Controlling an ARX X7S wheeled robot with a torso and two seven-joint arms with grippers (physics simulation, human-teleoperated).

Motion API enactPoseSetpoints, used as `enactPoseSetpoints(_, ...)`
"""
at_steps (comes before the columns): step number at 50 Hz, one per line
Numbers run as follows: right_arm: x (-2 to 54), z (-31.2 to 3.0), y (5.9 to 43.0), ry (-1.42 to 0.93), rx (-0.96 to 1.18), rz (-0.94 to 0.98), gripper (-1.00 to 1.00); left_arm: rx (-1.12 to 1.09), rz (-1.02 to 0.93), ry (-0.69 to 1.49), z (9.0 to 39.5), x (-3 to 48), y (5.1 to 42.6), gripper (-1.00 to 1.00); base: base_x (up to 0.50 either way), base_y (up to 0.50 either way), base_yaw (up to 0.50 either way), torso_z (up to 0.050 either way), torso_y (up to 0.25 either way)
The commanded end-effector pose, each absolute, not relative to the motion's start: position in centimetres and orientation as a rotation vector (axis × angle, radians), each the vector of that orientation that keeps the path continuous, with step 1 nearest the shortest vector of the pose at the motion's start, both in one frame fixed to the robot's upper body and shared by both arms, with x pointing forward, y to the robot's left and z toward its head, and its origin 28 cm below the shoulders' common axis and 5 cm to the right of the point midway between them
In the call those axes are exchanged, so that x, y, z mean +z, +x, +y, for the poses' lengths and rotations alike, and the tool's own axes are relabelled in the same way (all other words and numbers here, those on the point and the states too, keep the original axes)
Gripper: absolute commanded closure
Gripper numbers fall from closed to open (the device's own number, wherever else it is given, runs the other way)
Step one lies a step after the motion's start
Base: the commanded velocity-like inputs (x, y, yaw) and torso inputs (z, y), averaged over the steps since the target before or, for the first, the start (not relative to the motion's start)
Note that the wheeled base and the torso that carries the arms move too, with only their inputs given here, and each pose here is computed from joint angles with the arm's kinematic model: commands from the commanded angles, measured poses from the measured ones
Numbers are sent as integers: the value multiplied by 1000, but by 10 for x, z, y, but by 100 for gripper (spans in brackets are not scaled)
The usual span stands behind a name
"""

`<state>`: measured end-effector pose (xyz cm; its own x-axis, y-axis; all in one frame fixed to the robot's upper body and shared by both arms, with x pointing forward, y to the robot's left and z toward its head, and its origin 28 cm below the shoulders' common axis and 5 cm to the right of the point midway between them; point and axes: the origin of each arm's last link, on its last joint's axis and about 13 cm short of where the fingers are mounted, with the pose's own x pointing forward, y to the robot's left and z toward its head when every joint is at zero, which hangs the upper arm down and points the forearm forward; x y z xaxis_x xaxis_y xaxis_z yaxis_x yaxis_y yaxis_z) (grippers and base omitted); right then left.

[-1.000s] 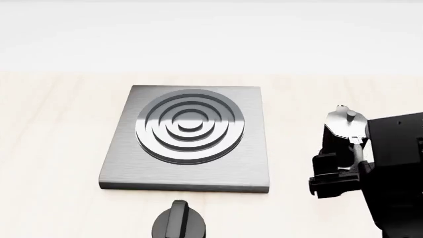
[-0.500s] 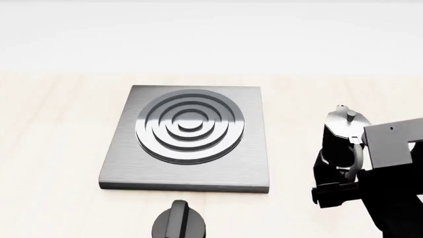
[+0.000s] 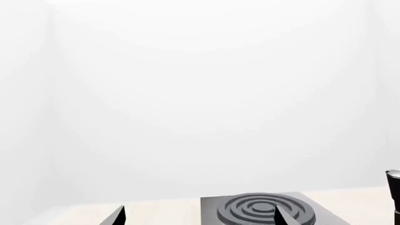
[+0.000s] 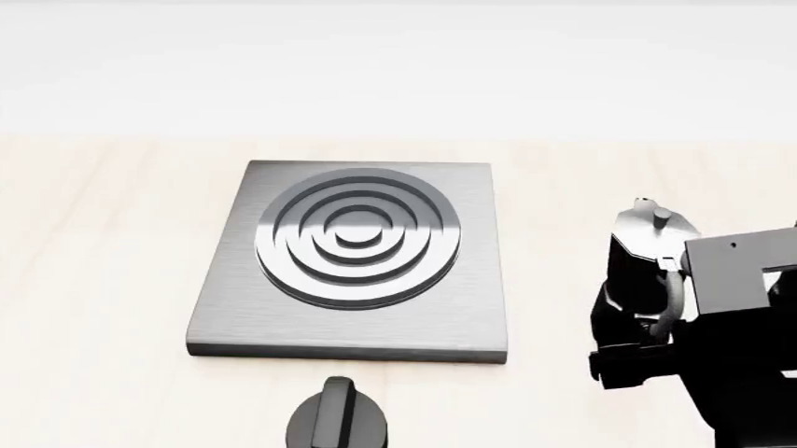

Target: Put both moka pots on the stove.

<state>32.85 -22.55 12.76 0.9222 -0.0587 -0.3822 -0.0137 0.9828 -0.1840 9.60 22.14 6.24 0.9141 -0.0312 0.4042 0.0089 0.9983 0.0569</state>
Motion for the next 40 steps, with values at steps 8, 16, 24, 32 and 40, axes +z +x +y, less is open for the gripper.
enactPoseSetpoints(8, 130, -223, 331, -169, -32, 373, 100, -24, -416, 55, 221, 60, 96, -100, 0, 0, 0, 0, 0)
enactPoseSetpoints(16, 127, -223, 330, -175, -30, 369, 100, -25, -416, 55, 221, 60, 96, -100, 0, 0, 0, 0, 0)
enactPoseSetpoints(24, 131, -222, 327, -170, -24, 347, 100, -31, -411, 59, 220, 59, 94, -100, 0, 0, 0, 0, 0)
enactPoseSetpoints(32, 146, -217, 325, -178, -12, 274, 100, -30, -410, 59, 220, 58, 91, -100, 0, 0, 0, 0, 0)
enactPoseSetpoints(40, 168, -209, 317, -183, 4, 192, 100, -32, -409, 58, 220, 58, 90, -100, 0, 0, 0, 0, 1)
